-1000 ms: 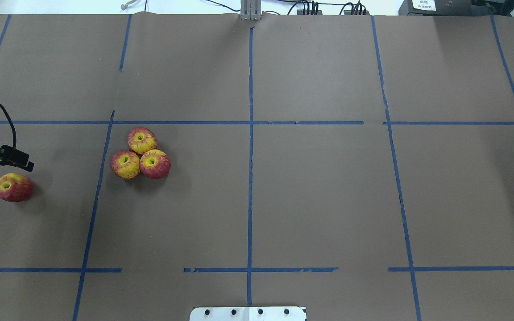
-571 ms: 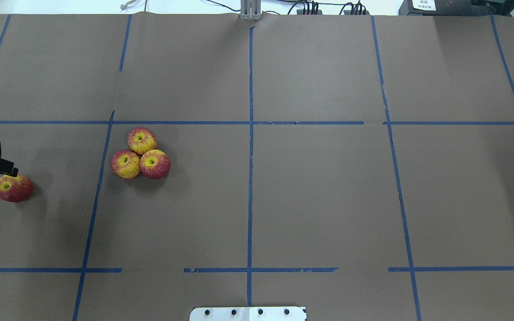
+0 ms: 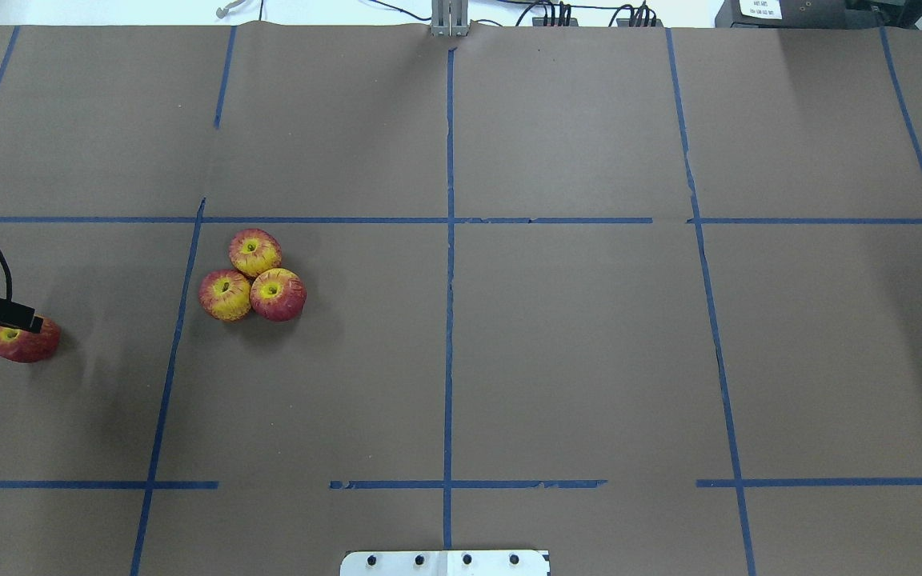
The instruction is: Stack apples
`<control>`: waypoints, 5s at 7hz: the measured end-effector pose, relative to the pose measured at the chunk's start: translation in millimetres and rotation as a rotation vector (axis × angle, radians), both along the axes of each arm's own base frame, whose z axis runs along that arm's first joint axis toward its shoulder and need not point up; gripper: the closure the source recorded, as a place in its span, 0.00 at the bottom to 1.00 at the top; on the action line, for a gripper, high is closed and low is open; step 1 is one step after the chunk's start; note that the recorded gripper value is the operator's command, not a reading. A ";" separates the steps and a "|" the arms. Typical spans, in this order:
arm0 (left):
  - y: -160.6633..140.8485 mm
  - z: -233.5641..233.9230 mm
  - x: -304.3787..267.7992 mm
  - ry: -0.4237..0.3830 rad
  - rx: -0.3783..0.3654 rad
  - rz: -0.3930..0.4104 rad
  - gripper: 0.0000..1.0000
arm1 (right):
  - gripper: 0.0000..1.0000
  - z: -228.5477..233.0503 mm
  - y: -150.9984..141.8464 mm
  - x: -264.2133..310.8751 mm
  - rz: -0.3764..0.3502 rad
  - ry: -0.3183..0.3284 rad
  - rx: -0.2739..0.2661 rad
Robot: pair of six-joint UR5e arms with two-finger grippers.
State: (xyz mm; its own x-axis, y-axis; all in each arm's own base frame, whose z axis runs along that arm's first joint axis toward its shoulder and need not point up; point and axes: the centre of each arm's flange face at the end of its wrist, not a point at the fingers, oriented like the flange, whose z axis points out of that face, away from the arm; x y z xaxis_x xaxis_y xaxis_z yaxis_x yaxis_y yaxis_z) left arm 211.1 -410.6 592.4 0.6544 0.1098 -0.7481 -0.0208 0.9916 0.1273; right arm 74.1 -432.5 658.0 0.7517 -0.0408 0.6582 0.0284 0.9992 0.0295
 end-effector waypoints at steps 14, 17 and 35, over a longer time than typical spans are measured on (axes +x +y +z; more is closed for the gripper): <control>-69.0 -254.5 140.9 0.167 -0.099 -0.094 1.00 | 0.00 0.0 0.0 0.0 0.001 0.000 -0.001; -66.5 -262.8 165.7 0.144 -0.119 -0.094 1.00 | 0.00 0.0 0.0 0.0 0.000 0.000 0.000; -62.6 -248.6 180.6 0.096 -0.104 -0.115 0.00 | 0.00 0.0 0.0 0.0 0.001 0.000 -0.001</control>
State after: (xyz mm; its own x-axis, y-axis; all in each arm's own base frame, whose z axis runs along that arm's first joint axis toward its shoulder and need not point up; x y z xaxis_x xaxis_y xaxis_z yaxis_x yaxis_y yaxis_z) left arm 391.7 -473.2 343.8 0.5835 -0.0424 -0.8110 0.1006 0.9947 0.0204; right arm 74.1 -432.5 658.0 0.7517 -0.0398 0.6583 0.0277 0.9992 0.0288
